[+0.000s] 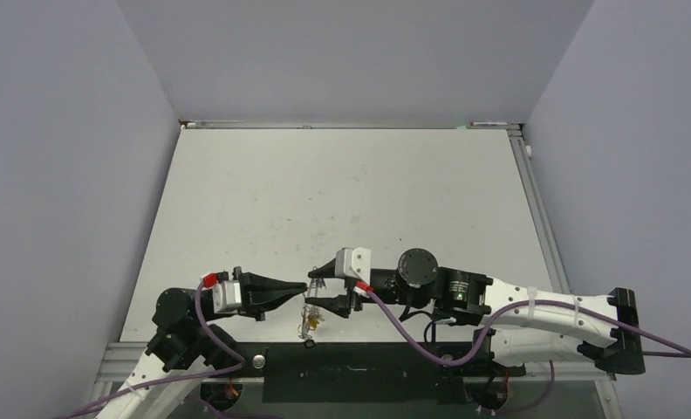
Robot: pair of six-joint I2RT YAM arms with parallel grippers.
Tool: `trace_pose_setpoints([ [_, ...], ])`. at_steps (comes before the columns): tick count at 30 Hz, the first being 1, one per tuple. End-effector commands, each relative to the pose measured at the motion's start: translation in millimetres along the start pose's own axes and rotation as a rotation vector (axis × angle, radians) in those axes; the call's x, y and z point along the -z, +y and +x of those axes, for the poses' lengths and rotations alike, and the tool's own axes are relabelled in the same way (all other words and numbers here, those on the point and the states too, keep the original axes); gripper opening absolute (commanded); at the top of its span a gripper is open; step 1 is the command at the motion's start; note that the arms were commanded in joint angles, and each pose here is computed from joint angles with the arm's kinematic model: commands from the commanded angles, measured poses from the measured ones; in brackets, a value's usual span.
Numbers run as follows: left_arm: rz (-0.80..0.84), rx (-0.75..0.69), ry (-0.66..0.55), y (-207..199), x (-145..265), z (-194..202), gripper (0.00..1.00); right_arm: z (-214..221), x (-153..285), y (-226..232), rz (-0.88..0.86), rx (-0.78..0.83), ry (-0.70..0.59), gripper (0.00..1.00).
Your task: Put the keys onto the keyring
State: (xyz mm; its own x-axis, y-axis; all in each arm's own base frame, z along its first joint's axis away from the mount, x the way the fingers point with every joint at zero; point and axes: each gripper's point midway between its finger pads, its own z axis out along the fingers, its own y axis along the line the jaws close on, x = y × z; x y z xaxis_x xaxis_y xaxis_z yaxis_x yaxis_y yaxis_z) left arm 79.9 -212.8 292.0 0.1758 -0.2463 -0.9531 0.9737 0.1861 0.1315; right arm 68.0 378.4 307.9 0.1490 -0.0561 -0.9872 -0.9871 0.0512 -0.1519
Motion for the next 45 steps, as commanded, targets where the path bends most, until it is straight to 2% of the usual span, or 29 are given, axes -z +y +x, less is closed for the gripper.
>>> trace_pose_setpoints([
  [1,-0.033,-0.044,-0.019,7.0,-1.6,-17.5,0.00,-28.2,6.2,-5.1,0.020,0.022,-0.006,0.51],
  [4,-0.034,-0.045,-0.018,7.1,-1.5,-17.2,0.00,-29.0,12.9,-9.8,0.036,0.034,0.058,0.57],
  [12,-0.028,-0.046,-0.013,6.6,-1.7,-15.9,0.00,-23.7,14.9,-15.8,0.019,0.071,0.244,0.59],
  [17,-0.023,-0.040,-0.005,6.7,-2.6,-13.4,0.00,-5.0,11.8,-12.4,-0.042,0.089,0.404,0.52],
  [20,-0.022,-0.038,-0.002,6.8,-2.8,-12.5,0.00,1.2,9.7,-12.3,-0.059,0.102,0.448,0.48],
  [24,-0.024,-0.040,-0.003,7.0,-2.7,-12.3,0.00,3.7,8.1,-14.6,-0.060,0.117,0.476,0.40],
  [29,-0.019,-0.038,-0.004,6.1,-2.8,-12.6,0.00,3.1,5.0,-17.0,-0.053,0.125,0.477,0.35],
  [37,-0.018,-0.038,-0.004,5.7,-2.5,-12.4,0.00,4.2,-2.5,-18.2,-0.052,0.125,0.474,0.33],
  [45,-0.021,-0.039,-0.006,5.9,-2.4,-12.7,0.00,6.2,-8.9,-18.4,-0.056,0.129,0.470,0.25],
])
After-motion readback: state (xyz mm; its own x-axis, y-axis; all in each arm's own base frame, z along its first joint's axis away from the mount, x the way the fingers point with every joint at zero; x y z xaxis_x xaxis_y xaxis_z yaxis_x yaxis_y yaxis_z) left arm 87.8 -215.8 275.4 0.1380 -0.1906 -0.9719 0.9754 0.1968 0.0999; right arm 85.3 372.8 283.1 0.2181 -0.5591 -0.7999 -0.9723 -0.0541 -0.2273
